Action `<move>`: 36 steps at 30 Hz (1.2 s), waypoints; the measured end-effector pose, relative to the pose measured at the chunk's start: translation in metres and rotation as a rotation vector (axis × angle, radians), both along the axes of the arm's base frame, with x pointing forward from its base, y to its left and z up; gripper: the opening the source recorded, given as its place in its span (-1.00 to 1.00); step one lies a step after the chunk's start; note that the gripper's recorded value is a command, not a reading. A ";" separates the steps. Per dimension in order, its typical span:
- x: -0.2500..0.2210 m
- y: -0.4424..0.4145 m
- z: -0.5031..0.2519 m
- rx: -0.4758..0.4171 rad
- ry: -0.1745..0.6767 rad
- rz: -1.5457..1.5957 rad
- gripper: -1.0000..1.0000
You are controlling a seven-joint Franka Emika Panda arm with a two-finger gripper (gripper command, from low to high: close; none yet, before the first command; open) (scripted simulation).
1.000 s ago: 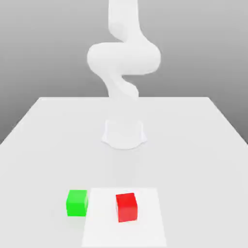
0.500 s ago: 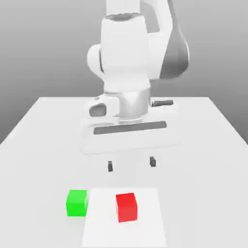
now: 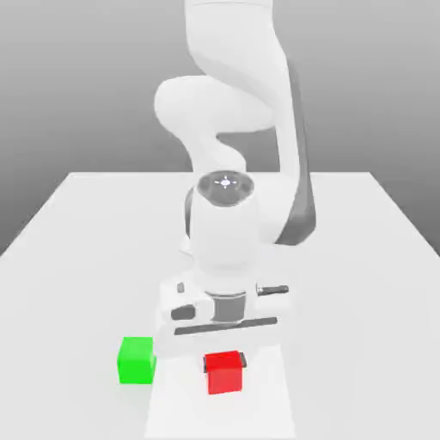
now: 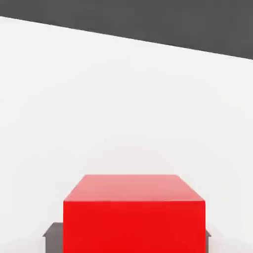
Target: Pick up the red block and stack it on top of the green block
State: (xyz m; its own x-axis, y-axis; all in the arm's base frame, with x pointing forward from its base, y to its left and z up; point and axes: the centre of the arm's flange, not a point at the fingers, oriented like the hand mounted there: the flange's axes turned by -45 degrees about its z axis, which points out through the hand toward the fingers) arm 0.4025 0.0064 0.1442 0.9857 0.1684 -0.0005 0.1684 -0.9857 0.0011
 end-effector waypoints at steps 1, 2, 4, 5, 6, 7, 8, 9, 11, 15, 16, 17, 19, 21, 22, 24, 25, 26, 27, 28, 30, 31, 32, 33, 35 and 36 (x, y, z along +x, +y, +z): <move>0.000 0.000 0.003 0.000 -0.001 0.001 -1.00; 0.001 0.000 0.010 0.000 -0.002 0.002 -1.00; 0.002 0.000 0.029 0.000 -0.003 0.003 -1.00; 0.002 0.000 0.039 0.000 -0.003 0.003 -1.00; 0.001 0.000 0.049 0.000 -0.002 0.002 -1.00; 0.000 0.000 0.058 0.001 -0.001 0.003 -1.00; 0.000 -0.005 0.063 0.000 -0.002 0.023 -1.00; 0.000 -0.009 0.067 -0.002 -0.002 0.052 -1.00; 0.000 -0.019 0.072 -0.006 -0.005 0.124 -1.00; -0.002 -0.037 0.080 -0.013 -0.007 0.281 -1.00; -0.002 -0.042 0.082 -0.014 -0.008 0.321 -1.00; -0.003 -0.046 0.084 -0.015 -0.008 0.361 -1.00; -0.004 -0.055 0.087 -0.017 -0.008 0.440 -1.00; -0.006 -0.064 0.090 -0.019 -0.007 0.520 -1.00; -0.006 -0.069 0.091 -0.020 -0.007 0.560 -1.00; -0.009 -0.078 0.094 -0.020 -0.006 0.640 -1.00; -0.010 -0.082 0.095 -0.019 -0.006 0.680 -1.00; -0.011 -0.086 0.096 -0.019 -0.005 0.719 -1.00; -0.012 -0.090 0.097 -0.019 -0.004 0.759 -1.00; -0.013 -0.094 0.098 -0.018 -0.004 0.800 -1.00; -0.016 -0.103 0.100 -0.016 -0.002 0.880 -1.00; -0.018 -0.107 0.100 -0.014 -0.002 0.920 -1.00; -0.019 -0.111 0.101 -0.013 -0.001 0.960 -1.00; -0.021 -0.114 0.101 -0.011 0.000 1.001 -1.00; -0.024 -0.122 0.102 -0.007 0.001 1.081 -1.00; -0.026 -0.126 0.102 -0.004 0.002 1.122 -1.00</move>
State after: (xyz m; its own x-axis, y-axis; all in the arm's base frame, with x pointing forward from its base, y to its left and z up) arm 0.3764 -0.1195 0.2467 0.2763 0.9611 -0.0044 0.9611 -0.2763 0.0033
